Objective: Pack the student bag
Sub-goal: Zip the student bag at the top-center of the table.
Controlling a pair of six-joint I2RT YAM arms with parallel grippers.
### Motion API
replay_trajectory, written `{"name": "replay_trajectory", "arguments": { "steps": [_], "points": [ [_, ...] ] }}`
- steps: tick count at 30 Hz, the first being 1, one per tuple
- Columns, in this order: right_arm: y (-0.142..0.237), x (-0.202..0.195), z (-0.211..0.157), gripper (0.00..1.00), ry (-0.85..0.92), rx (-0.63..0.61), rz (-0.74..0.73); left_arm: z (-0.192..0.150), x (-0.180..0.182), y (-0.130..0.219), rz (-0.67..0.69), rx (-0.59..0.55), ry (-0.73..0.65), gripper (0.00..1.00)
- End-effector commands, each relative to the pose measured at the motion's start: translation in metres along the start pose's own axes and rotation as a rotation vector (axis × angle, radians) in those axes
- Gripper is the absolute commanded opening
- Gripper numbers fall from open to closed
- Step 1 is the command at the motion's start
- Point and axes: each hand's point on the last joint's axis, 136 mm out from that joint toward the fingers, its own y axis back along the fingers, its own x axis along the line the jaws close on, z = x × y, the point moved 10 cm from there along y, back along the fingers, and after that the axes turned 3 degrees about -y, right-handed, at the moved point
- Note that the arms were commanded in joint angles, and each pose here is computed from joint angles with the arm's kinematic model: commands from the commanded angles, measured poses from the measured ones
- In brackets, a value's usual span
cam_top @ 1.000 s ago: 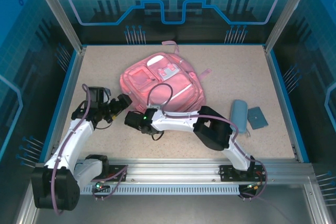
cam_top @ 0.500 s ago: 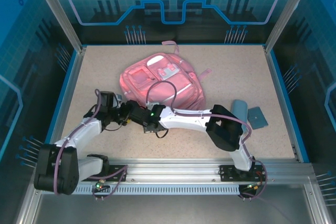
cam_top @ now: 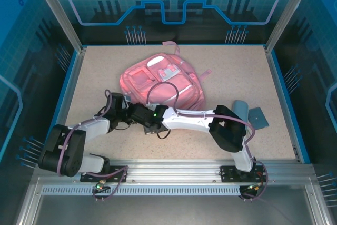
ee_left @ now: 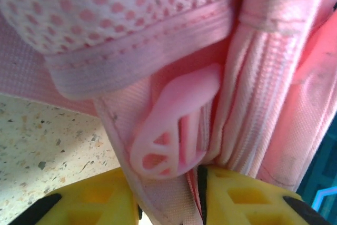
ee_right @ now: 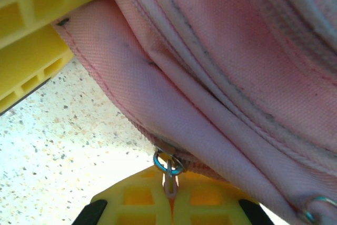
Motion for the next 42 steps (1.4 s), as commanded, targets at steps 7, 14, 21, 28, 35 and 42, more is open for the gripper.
{"name": "replay_trajectory", "arguments": {
  "steps": [7, 14, 21, 28, 35, 42],
  "points": [
    [0.032, -0.041, -0.011, 0.0, 0.056, 0.011, -0.072, 0.008, 0.003, -0.004, 0.021, -0.086, -0.008, 0.04],
    [0.041, -0.106, -0.017, 0.0, 0.076, 0.099, -0.193, 0.012, -0.002, -0.005, 0.037, -0.096, -0.045, 0.0],
    [0.046, -0.163, -0.002, 0.0, 0.043, 0.132, -0.256, 0.013, -0.003, -0.001, 0.064, -0.109, -0.07, 0.0],
    [0.051, -0.198, 0.025, 0.0, 0.081, 0.137, -0.245, 0.016, -0.012, 0.002, 0.081, -0.107, -0.114, 0.0],
    [0.065, -0.171, 0.022, 0.0, 0.209, 0.148, 0.137, 0.03, -0.032, 0.001, 0.096, -0.128, -0.172, 0.08],
    [0.064, -0.129, 0.016, 0.0, 0.206, 0.166, 0.431, 0.042, -0.04, 0.02, 0.167, -0.212, -0.173, 0.45]
  ]
}}
